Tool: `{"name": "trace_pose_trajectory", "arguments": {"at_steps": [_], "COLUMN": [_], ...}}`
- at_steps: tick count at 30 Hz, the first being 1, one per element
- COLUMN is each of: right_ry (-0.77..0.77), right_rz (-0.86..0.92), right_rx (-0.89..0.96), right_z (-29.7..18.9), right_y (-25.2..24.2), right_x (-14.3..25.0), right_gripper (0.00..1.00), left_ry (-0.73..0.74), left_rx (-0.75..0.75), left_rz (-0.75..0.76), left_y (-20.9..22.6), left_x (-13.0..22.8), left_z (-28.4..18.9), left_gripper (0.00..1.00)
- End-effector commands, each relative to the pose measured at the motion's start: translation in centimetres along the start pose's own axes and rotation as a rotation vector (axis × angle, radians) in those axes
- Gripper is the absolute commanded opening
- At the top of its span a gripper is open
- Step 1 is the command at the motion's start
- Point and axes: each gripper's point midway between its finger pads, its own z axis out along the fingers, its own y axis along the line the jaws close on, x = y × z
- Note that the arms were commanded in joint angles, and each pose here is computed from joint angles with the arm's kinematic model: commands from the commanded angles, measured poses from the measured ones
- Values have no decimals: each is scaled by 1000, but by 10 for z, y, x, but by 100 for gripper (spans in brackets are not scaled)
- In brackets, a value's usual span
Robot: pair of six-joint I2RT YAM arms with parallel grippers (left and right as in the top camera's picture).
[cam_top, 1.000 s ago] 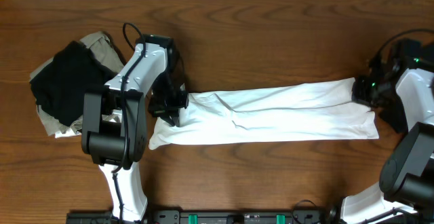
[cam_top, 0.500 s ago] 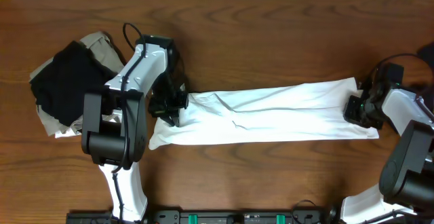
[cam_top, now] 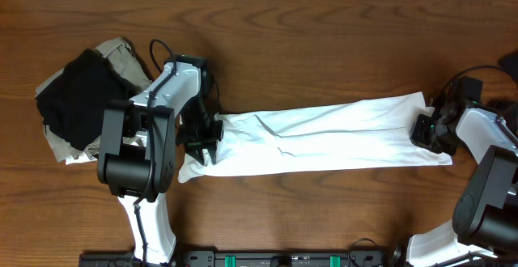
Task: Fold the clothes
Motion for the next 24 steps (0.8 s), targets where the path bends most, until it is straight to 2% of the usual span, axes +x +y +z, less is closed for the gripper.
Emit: {"name": "trace_pose_trajectory", "arguments": {"at_steps": [1,5,10,14,20,24], "right_ry": [40,41,41,43,41,37], "right_rz": [34,34,34,35,42,43], "right_rx": [58,51,51,50,38,-12], "right_z": [12,12,12,12,12,10], "right_y": [-16,-15,-15,-15,-13,-4], "right_x": [13,13,13,13,13,9], "right_gripper": [16,16,16,17,20,23], "left_ry": [-36,-102,-335,-499,-510,-465], "left_rx": [-3,-28,-90,-37,51,35], "left_rz": [-1,-11,-63,-93,-9,28], "left_y": [1,1,8,-2,-35,-46], "left_x": [-1,-6,-19,-28,-34,-32], "left_z": [-10,-32,-82,-111,-102,-79], "left_gripper": [32,32,32,35,35,35]}}
